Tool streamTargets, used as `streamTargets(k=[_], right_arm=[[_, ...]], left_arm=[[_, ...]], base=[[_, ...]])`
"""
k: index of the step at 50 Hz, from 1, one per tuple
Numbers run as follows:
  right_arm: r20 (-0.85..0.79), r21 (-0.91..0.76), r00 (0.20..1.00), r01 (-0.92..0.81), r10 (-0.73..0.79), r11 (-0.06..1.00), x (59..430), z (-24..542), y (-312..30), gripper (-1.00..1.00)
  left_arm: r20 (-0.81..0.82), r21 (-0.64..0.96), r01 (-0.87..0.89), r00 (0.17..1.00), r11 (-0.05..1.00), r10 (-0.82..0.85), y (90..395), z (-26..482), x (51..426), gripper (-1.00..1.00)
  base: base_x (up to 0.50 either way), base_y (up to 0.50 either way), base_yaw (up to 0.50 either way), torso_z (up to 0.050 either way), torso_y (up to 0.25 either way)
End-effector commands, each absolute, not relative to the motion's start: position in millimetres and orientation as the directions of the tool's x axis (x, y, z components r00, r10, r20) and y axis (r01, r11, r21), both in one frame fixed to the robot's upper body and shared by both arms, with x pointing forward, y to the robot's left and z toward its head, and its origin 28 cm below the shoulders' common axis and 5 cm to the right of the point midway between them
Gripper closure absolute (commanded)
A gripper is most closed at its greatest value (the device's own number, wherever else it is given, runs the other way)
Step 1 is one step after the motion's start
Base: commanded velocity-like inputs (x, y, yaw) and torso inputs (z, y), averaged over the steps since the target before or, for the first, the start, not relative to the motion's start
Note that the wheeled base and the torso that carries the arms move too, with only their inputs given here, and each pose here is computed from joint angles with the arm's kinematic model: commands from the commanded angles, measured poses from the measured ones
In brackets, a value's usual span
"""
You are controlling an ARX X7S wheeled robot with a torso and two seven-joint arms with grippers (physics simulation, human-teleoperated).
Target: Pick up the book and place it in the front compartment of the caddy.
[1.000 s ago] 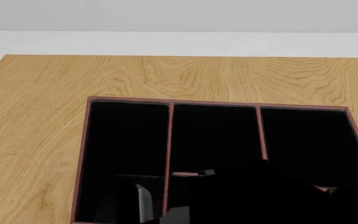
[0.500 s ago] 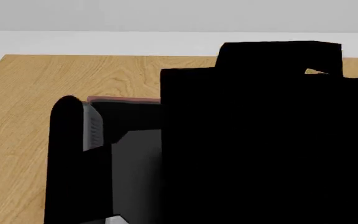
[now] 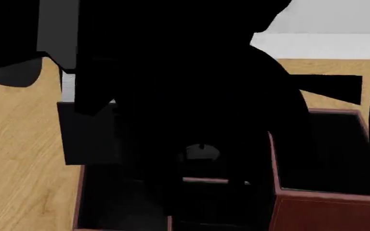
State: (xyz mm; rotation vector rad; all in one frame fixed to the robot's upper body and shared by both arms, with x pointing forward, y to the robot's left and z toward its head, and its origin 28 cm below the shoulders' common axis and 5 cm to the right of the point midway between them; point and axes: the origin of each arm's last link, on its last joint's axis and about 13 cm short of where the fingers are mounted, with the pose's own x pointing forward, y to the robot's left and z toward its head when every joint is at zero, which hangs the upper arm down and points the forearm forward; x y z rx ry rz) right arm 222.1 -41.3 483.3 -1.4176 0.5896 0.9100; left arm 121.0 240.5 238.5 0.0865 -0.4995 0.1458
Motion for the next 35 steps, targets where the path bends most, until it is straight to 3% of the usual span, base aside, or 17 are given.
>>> streamTargets(k=[1, 13, 35], right_arm=[[-0.730, -0.678, 0.669, -0.734, 0.138, -0.026, 232, 506, -43, 1.00], [-0.708, -0.705, 0.704, -0.709, 0.053, 0.010, 256, 499, -45, 1.00], [-0.715, -0.699, 0.699, -0.712, -0.032, 0.068, 292, 475, -58, 1.00]], left_arm=[[0.489, 0.043, -0.166, 0.863, 0.985, 0.124, 243, 239, 119, -1.00], [0.491, 0.043, -0.171, 0.862, 0.984, 0.129, 245, 239, 118, -1.00], [0.494, 0.043, -0.183, 0.859, 0.982, 0.138, 245, 238, 118, -1.00]], base=[[0.00, 0.00, 0.00, 0.000, 0.000], [0.00, 0.00, 0.00, 0.000, 0.001], [0.00, 0.00, 0.00, 0.000, 0.001]])
